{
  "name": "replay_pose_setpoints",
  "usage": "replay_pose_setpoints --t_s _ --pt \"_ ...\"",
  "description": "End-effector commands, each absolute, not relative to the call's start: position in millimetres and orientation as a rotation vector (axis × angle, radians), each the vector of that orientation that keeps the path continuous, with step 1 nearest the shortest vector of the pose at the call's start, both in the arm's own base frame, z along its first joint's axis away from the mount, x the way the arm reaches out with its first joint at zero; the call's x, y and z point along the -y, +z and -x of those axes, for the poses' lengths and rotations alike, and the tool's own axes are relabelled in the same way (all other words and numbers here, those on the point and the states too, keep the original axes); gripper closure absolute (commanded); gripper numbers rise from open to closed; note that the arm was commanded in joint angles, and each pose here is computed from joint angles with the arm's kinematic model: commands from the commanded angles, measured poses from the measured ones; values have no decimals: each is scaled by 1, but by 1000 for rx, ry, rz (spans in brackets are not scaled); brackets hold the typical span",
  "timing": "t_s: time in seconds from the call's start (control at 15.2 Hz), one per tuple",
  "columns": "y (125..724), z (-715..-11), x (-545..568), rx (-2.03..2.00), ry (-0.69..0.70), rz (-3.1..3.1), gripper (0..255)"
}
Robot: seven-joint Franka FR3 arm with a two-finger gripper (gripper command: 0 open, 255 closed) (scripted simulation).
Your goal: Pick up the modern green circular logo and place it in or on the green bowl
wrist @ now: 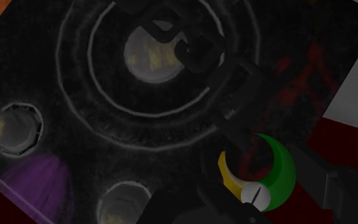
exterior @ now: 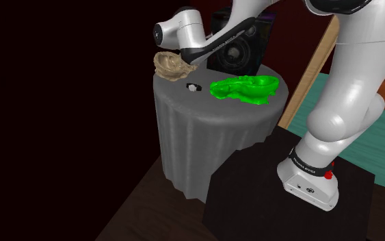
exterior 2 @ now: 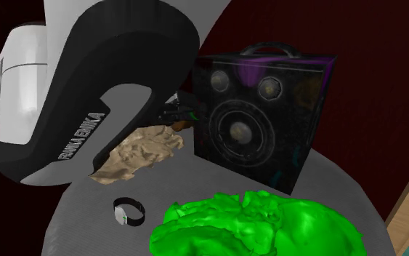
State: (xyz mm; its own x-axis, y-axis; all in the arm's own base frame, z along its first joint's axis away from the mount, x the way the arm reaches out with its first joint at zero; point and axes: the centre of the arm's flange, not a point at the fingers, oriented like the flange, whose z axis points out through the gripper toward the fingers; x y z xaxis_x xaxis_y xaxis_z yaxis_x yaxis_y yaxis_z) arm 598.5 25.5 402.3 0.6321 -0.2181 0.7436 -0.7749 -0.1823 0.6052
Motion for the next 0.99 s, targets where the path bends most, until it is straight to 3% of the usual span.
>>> replay_pose_setpoints --t_s 0.0,0.92 --pt "413 -599 -25 815 613 -1722 255" --pt "487 -599 -25 815 613 -1722 255"
